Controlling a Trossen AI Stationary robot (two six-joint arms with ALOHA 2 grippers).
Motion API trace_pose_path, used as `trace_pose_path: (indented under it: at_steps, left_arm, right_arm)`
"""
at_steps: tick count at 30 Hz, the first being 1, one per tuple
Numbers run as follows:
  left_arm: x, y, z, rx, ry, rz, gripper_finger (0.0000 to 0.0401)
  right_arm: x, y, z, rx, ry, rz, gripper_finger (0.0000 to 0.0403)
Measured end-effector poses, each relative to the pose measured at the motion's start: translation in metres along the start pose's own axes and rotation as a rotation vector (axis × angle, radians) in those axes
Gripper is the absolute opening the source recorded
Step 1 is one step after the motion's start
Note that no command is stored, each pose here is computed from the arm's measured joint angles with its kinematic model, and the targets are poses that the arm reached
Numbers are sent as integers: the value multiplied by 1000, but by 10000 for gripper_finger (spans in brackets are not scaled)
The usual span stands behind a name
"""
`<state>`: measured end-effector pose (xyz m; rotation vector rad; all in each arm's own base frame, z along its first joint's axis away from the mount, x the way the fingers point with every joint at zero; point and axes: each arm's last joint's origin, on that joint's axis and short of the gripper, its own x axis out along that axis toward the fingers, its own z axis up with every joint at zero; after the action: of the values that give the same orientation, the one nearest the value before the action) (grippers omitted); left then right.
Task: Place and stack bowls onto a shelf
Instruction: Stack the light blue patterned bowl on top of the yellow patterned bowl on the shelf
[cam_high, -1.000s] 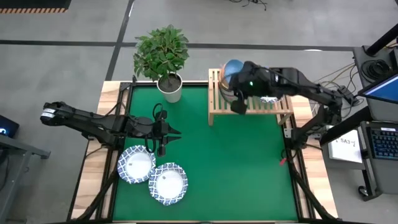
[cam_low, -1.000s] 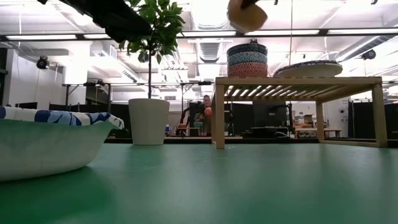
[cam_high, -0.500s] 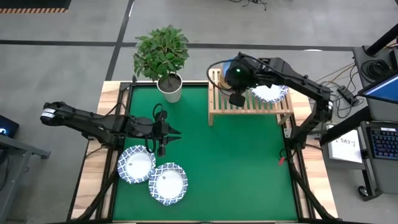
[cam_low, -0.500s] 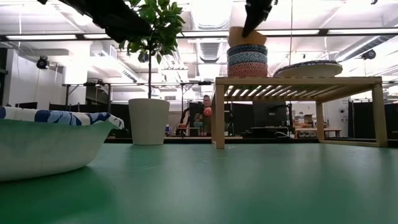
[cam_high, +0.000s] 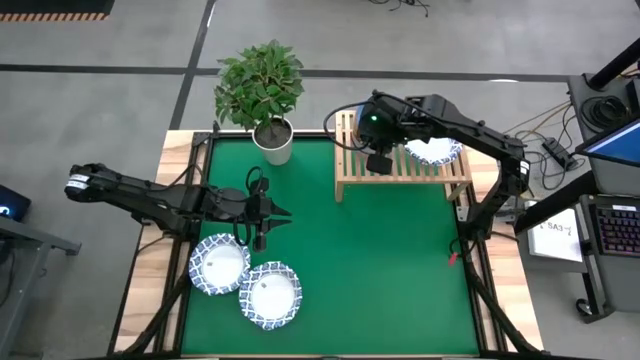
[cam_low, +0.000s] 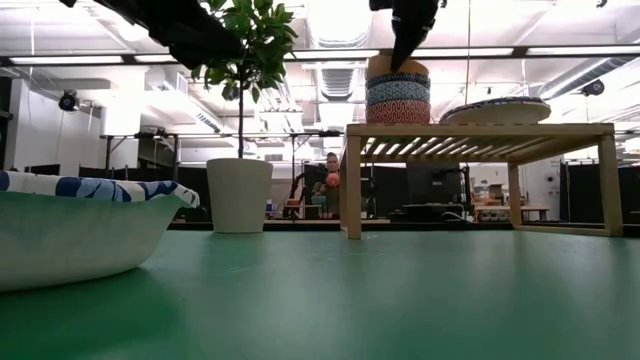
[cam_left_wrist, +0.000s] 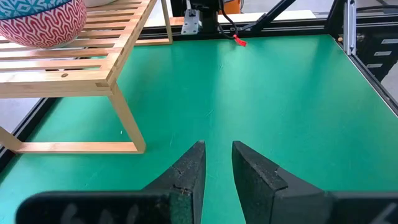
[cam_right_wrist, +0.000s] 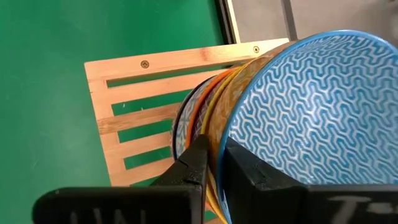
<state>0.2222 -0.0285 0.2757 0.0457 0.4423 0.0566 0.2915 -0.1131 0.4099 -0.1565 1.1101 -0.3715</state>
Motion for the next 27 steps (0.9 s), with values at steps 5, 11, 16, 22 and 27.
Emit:
trace_pose_path:
  at_steps: [5,11,16,22,27]
  left_arm:
    - [0,0,0,0,0,0,61]
    - [0,0,0,1,4,0,61]
    - [0,0,-1,-2,10,1,61]
    - [0,0,-1,-2,10,1,61]
    - [0,0,-1,-2,11,1,61]
  right_arm:
    - [0,-1,0,12,7,-28,42]
    - [-2,-1,-1,46,8,-29,75]
    - [-16,-4,2,93,-35,-34,95]
    - [-36,-10,9,168,-144,-48,97]
    - [-34,-11,18,182,-230,-65,68]
